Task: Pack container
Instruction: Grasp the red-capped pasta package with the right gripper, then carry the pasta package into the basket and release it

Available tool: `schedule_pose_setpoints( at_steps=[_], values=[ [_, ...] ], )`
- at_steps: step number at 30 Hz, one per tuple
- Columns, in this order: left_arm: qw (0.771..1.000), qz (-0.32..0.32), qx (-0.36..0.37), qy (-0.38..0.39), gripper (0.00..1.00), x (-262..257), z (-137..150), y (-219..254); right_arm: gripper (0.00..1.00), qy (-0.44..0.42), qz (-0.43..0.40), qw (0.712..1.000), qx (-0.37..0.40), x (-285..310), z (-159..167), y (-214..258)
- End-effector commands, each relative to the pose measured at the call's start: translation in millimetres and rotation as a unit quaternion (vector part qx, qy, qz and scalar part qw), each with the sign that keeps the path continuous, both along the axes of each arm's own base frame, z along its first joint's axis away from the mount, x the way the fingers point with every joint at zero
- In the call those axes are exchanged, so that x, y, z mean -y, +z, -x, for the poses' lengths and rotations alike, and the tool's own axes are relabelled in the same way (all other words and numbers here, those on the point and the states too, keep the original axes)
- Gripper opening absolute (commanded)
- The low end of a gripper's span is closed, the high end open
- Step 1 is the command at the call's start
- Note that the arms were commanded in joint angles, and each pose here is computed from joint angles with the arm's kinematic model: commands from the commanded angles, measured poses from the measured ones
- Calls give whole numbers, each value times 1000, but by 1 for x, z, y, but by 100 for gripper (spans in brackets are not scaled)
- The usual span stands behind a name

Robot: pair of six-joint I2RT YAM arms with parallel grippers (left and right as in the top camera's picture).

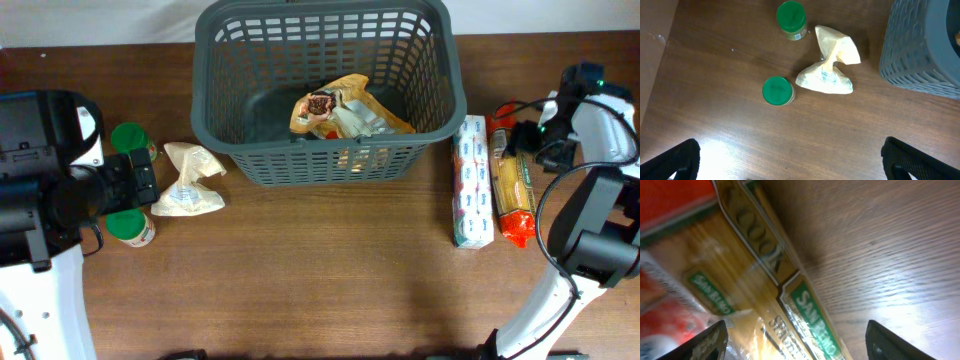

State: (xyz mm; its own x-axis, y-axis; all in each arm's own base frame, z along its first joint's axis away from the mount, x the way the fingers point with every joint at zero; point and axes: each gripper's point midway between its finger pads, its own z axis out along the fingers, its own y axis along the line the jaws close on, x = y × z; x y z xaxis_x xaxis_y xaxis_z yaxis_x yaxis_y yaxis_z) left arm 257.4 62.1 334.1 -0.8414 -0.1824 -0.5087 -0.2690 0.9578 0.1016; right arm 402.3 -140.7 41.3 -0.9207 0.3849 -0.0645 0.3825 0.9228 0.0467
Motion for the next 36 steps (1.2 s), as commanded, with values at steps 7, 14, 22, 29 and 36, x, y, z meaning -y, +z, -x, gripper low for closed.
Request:
schedule_pose_setpoints(
  at_steps=[7,14,22,29,36],
  values=[
    [1000,-3,-2,4,99,-3,0,0,74,24,-25,999,-30,-15,24,-43],
    [1000,-3,-2,4,99,-3,0,0,4,7,-24,999,-27,-14,23,-46],
    [1000,-3,-2,4,99,-3,0,0,4,-57,-14,998,39,0,-5,36],
    [1000,-3,-2,4,99,-3,0,0,4,-8,21,973,231,-29,-32,228],
    [1000,-3,-2,4,99,-3,0,0,4,202,83,879,423,-134,-11,392]
  ],
)
